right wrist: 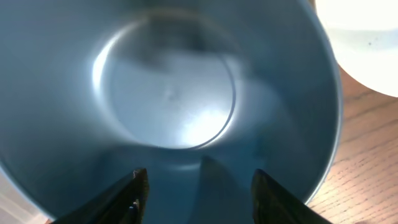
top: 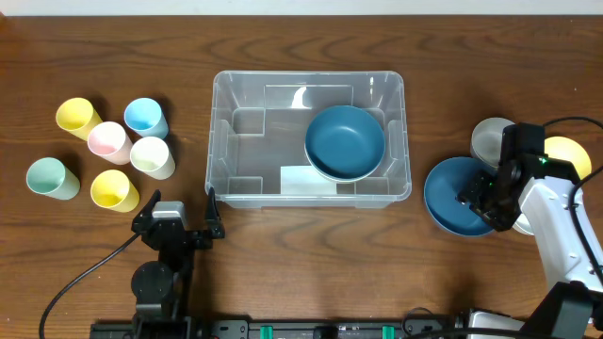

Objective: Pack container
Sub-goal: 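Move the right gripper to the blue bowl at front right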

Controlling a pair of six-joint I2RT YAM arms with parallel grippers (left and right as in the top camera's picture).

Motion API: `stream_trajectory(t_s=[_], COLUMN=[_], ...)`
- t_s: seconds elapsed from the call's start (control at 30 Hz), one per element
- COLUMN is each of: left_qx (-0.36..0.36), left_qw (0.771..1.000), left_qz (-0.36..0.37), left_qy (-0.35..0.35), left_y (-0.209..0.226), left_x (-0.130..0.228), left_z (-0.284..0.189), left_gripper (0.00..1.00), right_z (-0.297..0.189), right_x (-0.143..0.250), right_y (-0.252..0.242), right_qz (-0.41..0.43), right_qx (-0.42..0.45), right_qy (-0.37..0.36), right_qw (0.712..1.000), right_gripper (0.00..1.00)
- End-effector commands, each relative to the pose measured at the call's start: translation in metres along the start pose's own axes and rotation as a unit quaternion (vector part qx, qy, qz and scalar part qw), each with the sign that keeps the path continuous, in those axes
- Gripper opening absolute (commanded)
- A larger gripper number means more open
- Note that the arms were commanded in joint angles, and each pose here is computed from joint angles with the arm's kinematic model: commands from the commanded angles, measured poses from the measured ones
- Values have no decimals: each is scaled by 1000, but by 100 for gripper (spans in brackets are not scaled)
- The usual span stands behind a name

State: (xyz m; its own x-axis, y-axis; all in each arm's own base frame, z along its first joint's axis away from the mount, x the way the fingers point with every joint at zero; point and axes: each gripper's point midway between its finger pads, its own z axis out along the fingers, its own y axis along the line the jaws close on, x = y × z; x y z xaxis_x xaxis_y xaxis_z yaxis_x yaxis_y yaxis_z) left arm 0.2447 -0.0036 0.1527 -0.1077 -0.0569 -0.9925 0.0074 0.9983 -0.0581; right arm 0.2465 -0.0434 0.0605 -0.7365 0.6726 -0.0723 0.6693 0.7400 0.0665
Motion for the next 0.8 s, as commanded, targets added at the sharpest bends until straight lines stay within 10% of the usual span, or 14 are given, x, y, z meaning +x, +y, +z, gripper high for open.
stream_trajectory(t_s=[0.0,0.77], left_qx=[-5,-5], left_qw=[1000,1000], left_qz=[7,7], left_qy=[23,23], left_y=[2,2], left_x=[16,16], left_z=[1,1], left_gripper=[98,98], right_z=[-4,-45], right_x=[-4,4], right_y=[-10,-43], right_qz=[19,39], right_qx=[18,49], right_qy=[-17,-45], right_qw=[1000,997], right_gripper=[52,53])
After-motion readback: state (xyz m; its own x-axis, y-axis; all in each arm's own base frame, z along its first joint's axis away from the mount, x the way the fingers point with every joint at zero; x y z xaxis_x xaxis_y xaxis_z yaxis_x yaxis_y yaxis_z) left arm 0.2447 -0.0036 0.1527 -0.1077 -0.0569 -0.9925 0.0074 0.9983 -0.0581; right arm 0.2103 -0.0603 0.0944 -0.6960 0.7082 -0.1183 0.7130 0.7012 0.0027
